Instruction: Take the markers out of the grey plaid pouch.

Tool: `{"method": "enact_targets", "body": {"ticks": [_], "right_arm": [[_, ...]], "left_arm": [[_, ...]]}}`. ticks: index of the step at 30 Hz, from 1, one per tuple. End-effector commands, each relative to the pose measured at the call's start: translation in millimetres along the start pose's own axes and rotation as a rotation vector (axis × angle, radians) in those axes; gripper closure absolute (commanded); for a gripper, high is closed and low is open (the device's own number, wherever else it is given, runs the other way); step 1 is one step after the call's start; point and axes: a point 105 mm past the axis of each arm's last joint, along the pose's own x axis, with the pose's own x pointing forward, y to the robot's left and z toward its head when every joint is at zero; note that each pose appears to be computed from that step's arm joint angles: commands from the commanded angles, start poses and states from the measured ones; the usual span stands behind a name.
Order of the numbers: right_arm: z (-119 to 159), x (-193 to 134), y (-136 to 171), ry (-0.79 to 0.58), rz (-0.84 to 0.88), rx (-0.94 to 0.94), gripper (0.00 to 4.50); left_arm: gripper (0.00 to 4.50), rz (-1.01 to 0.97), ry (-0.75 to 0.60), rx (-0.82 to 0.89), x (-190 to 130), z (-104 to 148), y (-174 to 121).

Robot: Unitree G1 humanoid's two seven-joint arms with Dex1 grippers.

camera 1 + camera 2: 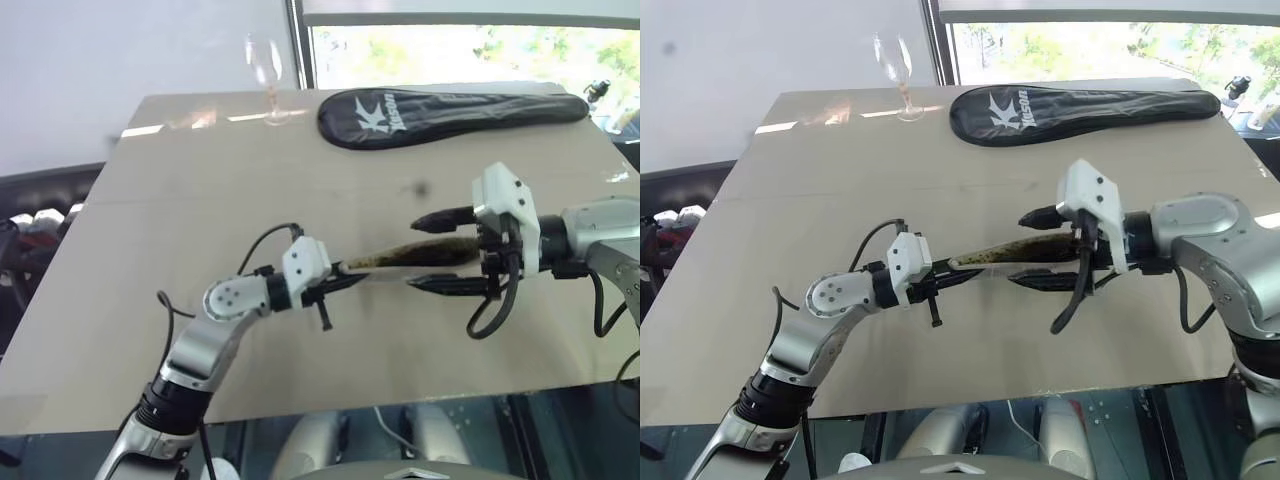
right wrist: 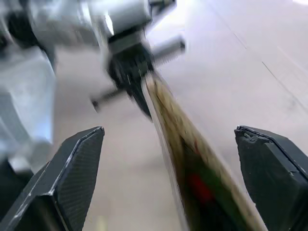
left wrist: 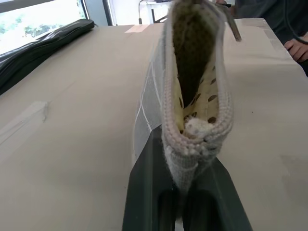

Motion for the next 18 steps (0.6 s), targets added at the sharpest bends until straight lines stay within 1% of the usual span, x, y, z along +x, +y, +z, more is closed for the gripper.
{"method": "enact_targets", "body": {"ticks": [1, 2, 3, 5, 6, 7, 9, 11, 15, 18], "right_arm": [[4, -9, -5, -0.068, -0.047, 0.079, 1.73], [5, -10, -5, -0.081, -0.049, 0.091, 2.29], [9, -11, -3, -0.120, -0.027, 0.114, 2.51], [14, -13, 1, -0.164, 0.002, 0.142, 3.58], [12, -15, 3, -0.165, 0.010, 0.156, 4.14], [7, -15, 5, -0.141, 0.012, 0.168, 4.44], [-7, -16, 7, -0.071, 0.006, 0.182, 4.44], [-17, -14, 6, -0.033, -0.008, 0.187, 4.44], [-47, -8, -10, 0.084, -0.107, 0.177, 4.44], [-58, -3, -23, 0.128, -0.176, 0.135, 4.44]], "left_arm": [[4.50, 0.001, -0.035, 0.035, 1, 9, 3], [4.50, 0.001, -0.035, 0.035, 1, 9, 2], [4.50, 0.002, -0.036, 0.033, 2, 9, 2], [4.50, 0.004, -0.036, 0.032, 1, 10, 3], [4.50, 0.004, -0.036, 0.033, 1, 10, 2], [4.50, 0.003, -0.036, 0.033, 1, 10, 2], [4.50, 0.002, -0.036, 0.035, 1, 11, 2], [4.50, -0.001, -0.035, 0.036, 1, 11, 1], [4.50, -0.014, -0.035, 0.036, 3, 12, -1], [4.50, -0.028, -0.036, 0.032, 2, 13, -3]]}}
